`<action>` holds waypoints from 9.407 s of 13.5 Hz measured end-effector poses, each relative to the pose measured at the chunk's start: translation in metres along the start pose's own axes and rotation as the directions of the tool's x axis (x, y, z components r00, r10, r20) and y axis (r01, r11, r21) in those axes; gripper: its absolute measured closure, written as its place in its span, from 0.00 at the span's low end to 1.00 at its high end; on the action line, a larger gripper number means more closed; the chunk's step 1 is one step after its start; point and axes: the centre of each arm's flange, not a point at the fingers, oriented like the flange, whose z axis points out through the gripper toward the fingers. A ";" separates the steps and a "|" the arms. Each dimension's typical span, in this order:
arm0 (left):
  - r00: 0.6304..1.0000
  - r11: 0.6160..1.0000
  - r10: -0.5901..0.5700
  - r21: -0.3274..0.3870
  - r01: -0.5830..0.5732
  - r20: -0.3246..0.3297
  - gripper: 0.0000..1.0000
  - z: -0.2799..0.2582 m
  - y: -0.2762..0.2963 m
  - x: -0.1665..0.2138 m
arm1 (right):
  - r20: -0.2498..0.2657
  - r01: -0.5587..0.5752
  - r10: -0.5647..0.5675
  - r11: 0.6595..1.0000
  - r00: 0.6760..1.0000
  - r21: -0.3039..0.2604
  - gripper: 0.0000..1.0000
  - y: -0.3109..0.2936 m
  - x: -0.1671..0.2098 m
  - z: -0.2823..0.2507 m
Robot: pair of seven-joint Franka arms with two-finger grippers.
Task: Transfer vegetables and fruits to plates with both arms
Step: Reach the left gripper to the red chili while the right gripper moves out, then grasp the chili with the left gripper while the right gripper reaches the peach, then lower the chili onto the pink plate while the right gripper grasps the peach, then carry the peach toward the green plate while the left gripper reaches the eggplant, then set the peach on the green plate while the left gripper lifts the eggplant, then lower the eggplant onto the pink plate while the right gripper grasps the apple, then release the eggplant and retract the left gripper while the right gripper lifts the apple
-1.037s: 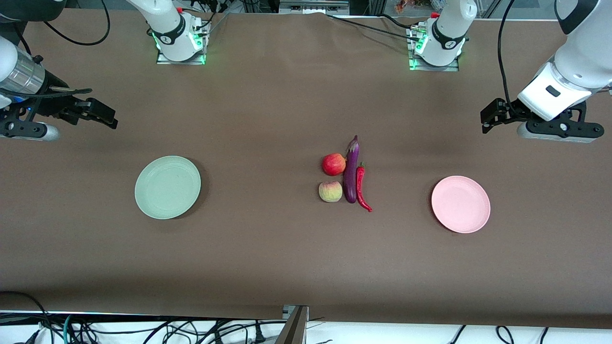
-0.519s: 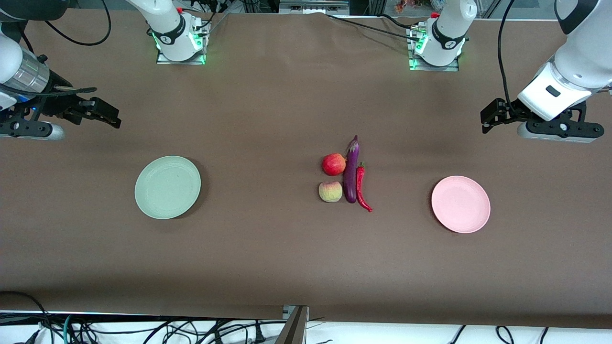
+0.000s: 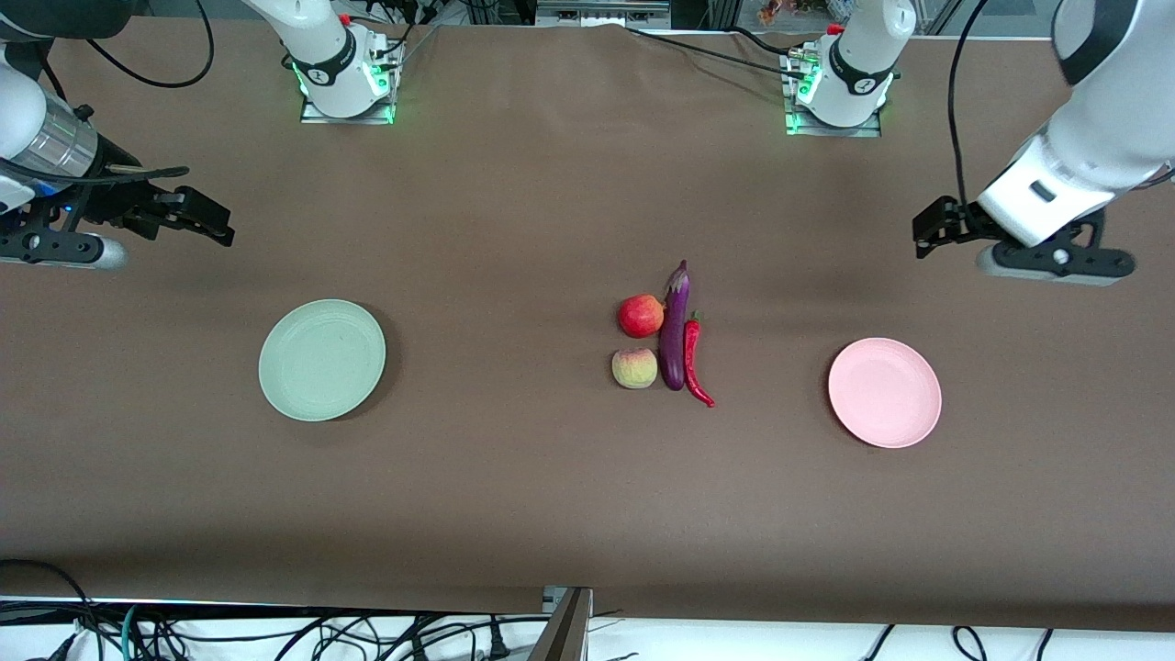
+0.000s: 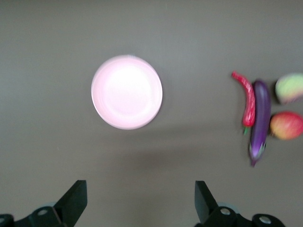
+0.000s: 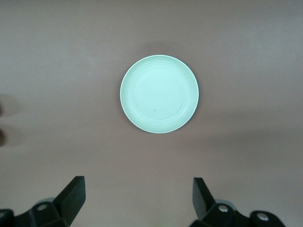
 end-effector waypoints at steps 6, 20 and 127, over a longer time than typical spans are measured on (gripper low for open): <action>0.984 0.992 -0.120 -0.021 0.124 0.131 0.00 0.100 0.014 0.047 | 0.000 0.000 0.000 1.000 1.000 0.000 0.00 0.000 0.000 0.000; 0.734 0.718 -0.658 -0.154 0.678 0.168 0.00 0.332 0.198 0.159 | -0.009 0.001 -0.001 1.000 1.000 0.004 0.00 -0.001 0.001 0.000; 0.998 0.996 0.063 0.063 -0.061 -0.020 0.00 0.155 -0.015 0.173 | 0.079 -0.855 0.860 0.485 0.504 0.184 0.00 -0.479 -0.084 0.376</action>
